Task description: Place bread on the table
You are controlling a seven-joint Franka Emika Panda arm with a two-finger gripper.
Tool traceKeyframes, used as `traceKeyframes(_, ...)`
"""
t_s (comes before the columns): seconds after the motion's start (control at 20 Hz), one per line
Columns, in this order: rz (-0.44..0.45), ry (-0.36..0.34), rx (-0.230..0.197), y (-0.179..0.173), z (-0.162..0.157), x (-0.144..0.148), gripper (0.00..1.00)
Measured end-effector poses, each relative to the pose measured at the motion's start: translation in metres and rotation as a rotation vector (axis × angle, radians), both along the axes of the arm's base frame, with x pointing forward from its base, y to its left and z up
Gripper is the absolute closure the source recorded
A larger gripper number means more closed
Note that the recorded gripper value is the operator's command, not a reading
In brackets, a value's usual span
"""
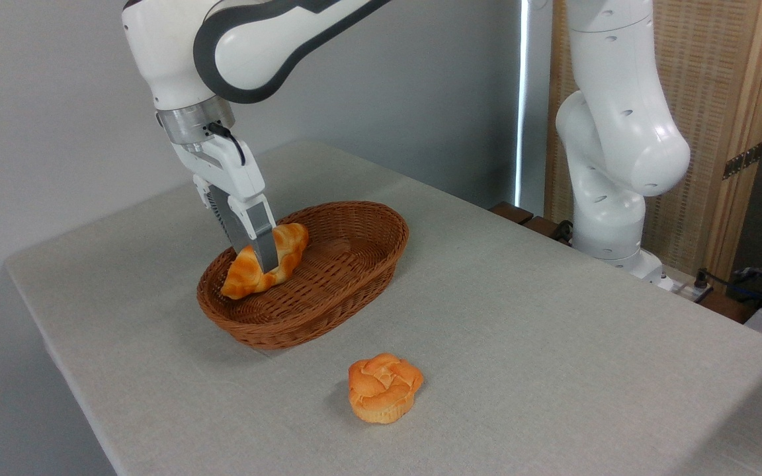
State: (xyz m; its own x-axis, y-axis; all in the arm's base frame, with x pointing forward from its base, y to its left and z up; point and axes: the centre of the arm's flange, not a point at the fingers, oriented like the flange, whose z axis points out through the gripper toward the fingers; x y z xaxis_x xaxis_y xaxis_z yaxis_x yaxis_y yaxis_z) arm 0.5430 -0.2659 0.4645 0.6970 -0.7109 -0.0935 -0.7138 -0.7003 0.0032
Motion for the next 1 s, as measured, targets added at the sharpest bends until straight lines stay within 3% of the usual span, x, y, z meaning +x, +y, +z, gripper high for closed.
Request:
traceKeyframes(0.55, -0.019, 0.019, 0.015, -0.009, -0.013, -0.002, 0.01)
traceKeyframes(0.7, -0.022, 0.023, 0.016, -0.011, -0.015, -0.002, 0.52)
traceKeyframes(0.75, -0.022, 0.022, 0.016, -0.011, -0.015, -0.002, 0.64)
traceKeyframes(0.85, -0.022, 0.022, 0.016, -0.011, -0.015, -0.002, 0.75)
traceKeyframes(1.0, -0.021, 0.021, 0.015, -0.010, -0.014, -0.002, 0.76)
